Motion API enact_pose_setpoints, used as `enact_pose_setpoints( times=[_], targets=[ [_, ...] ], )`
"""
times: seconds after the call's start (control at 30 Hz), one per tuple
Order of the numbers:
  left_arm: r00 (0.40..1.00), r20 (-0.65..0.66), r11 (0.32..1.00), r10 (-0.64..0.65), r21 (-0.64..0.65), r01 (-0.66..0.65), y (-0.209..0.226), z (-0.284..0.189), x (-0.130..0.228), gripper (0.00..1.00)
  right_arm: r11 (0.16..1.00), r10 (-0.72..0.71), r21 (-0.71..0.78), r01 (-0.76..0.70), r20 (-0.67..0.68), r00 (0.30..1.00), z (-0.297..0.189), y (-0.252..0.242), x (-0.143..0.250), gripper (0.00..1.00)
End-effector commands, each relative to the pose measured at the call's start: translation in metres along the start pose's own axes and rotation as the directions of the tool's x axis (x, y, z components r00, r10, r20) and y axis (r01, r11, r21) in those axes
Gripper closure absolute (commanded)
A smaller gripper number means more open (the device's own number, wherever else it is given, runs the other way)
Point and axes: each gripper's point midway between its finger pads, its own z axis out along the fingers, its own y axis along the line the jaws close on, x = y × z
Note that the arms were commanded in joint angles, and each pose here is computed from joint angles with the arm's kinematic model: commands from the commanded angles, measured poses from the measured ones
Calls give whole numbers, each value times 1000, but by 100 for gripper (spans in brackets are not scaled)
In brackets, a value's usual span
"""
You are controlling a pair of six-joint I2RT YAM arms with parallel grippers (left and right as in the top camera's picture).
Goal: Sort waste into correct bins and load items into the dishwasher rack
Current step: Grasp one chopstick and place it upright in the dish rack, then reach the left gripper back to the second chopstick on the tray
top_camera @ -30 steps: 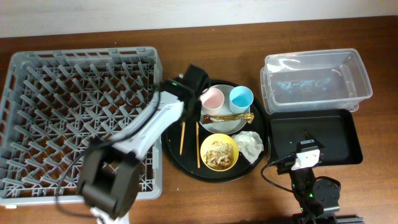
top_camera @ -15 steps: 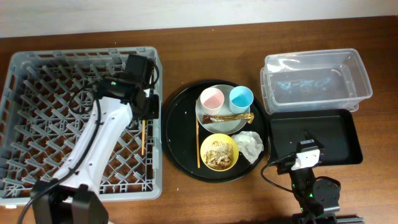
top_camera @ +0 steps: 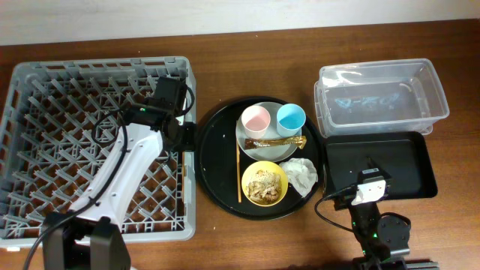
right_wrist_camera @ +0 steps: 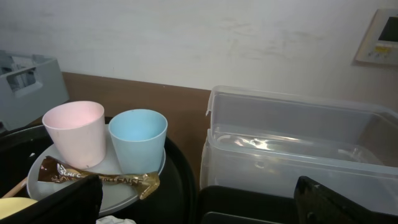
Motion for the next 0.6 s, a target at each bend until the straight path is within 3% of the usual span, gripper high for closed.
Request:
enact_pose_setpoints(
  times=[0.0,0.13,0.23,0.3,0.47,0.57],
  targets=[
    [992,124,991,14,132,-31,-35,-47,-17,33,1000,2,8,-2,-5,1000,0,-2,3,1],
    [982,187,977,40,198,-78,-73,-77,-9,32,1000,2,8,-2,-5,1000,0,-2,3,1],
    [974,192,959,121,232,-165,-105,-82,4,16,1000,2,8,-2,-5,1000,0,-2,3,1],
    [970,213,952,119,254,-173,-120,-86,4,14,1000,2,8,-2,-5,1000,0,-2,3,1],
    [980,196,954,42,283,-98,-132,-82,5,14,1000,2,8,-2,-5,1000,0,-2,3,1],
    [983,183,981,22,184,-56,-128,-56,10,14,1000,2,7,-2,-6,1000,0,-1,3,1]
  ],
)
